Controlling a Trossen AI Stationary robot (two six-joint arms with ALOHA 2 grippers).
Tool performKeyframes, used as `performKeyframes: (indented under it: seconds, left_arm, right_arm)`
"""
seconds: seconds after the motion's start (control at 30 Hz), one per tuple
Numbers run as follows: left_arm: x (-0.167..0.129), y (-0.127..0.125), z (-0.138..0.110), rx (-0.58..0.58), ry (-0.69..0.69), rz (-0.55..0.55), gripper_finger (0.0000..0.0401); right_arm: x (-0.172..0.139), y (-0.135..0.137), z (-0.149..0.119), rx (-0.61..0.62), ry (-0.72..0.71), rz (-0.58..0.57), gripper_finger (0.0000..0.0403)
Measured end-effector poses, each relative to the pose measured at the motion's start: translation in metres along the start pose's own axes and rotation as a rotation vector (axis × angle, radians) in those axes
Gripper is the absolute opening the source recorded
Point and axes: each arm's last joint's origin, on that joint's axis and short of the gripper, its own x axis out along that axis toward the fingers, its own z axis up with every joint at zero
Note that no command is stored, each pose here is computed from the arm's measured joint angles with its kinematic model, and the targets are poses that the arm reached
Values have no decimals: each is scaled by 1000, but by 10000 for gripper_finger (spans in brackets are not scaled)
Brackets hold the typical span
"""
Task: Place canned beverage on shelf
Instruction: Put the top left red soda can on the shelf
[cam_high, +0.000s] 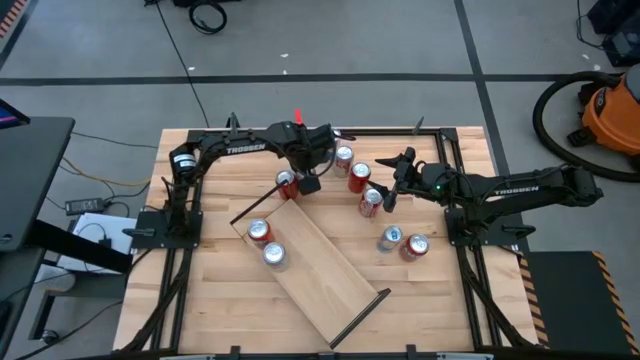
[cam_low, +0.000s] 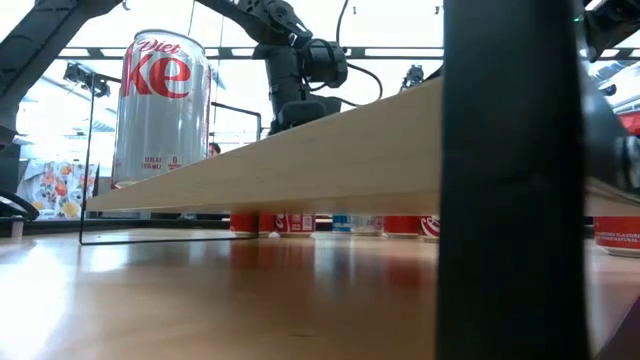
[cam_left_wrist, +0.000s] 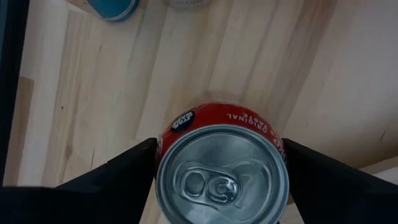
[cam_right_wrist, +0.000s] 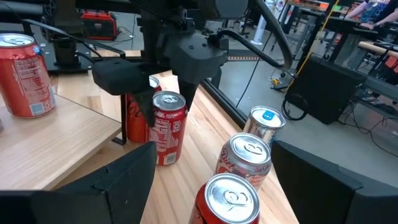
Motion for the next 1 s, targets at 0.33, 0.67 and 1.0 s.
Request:
performKeyframes:
  seconds: [0.33, 0.67, 1.0]
  left_arm:
    - [0, -1, 2, 5, -18, 19, 309]
    - [-23, -6, 11, 18, -61, -40, 308]
    - [-80, -28, 24, 43, -141, -77, 307]
  right_arm:
    - [0, 0, 0, -2, 0, 0, 327]
    - [0, 0, 0, -2, 0, 0, 327]
    - [0, 0, 0, -4, 3, 0, 327]
